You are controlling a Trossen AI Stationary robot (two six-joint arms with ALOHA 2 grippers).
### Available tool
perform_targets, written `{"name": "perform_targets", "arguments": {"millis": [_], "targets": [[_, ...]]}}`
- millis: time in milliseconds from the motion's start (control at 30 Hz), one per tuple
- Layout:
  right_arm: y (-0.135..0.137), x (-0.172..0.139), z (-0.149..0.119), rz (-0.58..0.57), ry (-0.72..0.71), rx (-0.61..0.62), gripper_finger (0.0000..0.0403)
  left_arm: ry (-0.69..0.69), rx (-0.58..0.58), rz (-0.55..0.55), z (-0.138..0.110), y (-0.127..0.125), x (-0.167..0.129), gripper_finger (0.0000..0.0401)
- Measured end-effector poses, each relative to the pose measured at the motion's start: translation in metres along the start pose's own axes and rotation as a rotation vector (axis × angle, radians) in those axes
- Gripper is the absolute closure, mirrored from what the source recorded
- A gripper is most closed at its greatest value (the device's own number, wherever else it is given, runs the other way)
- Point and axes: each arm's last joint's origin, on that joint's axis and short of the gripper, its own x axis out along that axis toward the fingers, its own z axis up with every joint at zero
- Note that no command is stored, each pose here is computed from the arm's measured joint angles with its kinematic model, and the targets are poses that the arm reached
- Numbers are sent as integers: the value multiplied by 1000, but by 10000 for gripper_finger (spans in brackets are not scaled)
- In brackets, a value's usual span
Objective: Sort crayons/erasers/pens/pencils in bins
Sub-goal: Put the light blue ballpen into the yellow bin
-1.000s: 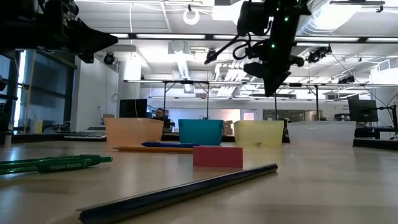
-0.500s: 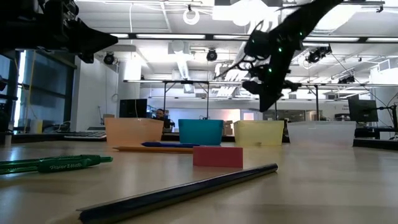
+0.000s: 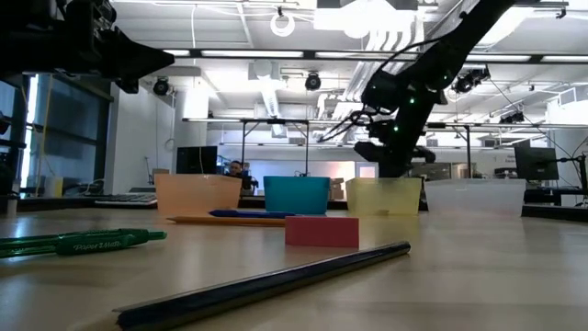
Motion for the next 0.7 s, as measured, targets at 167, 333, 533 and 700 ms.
{"name": "perform_targets", "arguments": {"millis": [167,333,533,700], "targets": [[1,9,-1,17,7,19,400,-2,0,0,0,0,0,398],[1,12,-3,8,19,38,371,-3,0,0,0,0,0,398],[1,8,-1,17,8,39,295,-4,-39,0,0,0,0,398],[6,-16,6,82,-51,-32,276,-5,-42,0,0,0,0,398]]}}
